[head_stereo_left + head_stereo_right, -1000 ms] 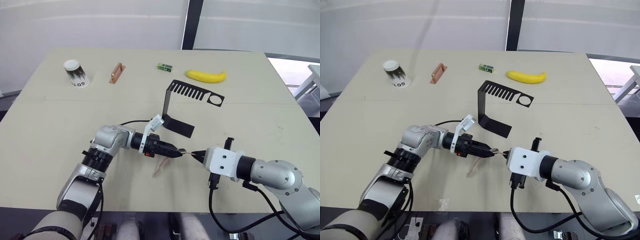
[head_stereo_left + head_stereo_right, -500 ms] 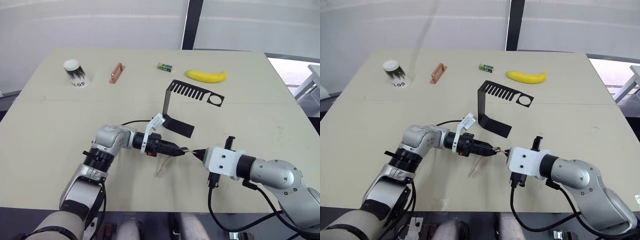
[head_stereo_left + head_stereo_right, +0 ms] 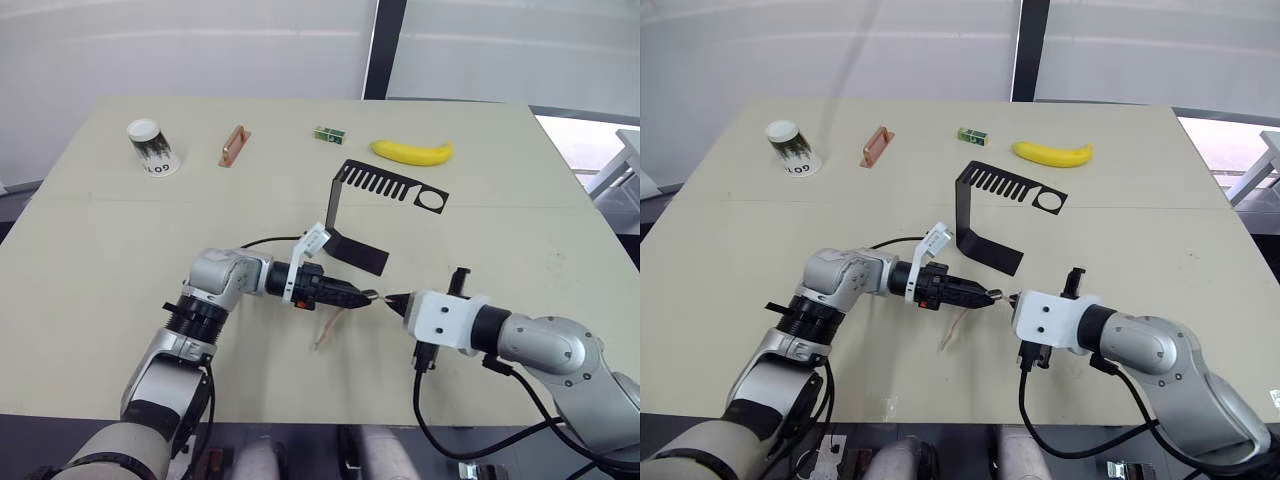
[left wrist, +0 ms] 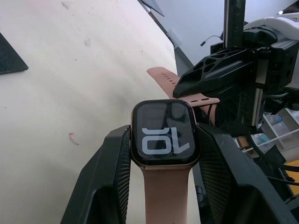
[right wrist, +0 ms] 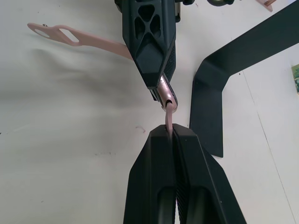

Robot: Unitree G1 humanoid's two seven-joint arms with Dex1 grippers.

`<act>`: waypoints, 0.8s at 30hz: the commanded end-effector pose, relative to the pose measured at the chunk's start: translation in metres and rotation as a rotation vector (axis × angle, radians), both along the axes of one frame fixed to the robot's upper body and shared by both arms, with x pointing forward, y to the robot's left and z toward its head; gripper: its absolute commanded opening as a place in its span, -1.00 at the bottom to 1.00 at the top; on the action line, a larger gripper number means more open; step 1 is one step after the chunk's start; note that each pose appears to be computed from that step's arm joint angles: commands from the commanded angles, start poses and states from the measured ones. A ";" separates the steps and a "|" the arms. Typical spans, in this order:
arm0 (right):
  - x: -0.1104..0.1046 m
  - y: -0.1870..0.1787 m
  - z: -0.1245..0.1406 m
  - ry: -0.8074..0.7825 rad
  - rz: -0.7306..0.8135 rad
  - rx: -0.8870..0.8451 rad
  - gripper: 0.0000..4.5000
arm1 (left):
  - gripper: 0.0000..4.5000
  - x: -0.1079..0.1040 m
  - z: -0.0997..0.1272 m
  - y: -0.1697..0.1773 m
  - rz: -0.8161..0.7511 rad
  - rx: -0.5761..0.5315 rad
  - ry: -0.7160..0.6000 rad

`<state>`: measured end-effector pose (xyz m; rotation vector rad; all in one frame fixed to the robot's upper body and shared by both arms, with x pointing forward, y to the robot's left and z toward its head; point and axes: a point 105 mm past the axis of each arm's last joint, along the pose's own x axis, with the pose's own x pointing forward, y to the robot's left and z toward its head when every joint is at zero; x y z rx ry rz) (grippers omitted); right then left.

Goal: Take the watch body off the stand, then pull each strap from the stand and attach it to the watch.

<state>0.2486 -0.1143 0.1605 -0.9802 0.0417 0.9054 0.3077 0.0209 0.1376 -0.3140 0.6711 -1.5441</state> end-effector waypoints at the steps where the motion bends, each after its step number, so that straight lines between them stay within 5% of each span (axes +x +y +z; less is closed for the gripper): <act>1: -0.001 0.006 0.008 -0.036 0.023 0.008 -1.00 | -0.29 -0.009 0.015 -0.012 -0.058 -0.062 -0.032; 24: 0.005 0.007 0.009 -0.042 0.004 0.005 -1.00 | -0.29 -0.013 0.020 -0.018 -0.061 -0.080 -0.043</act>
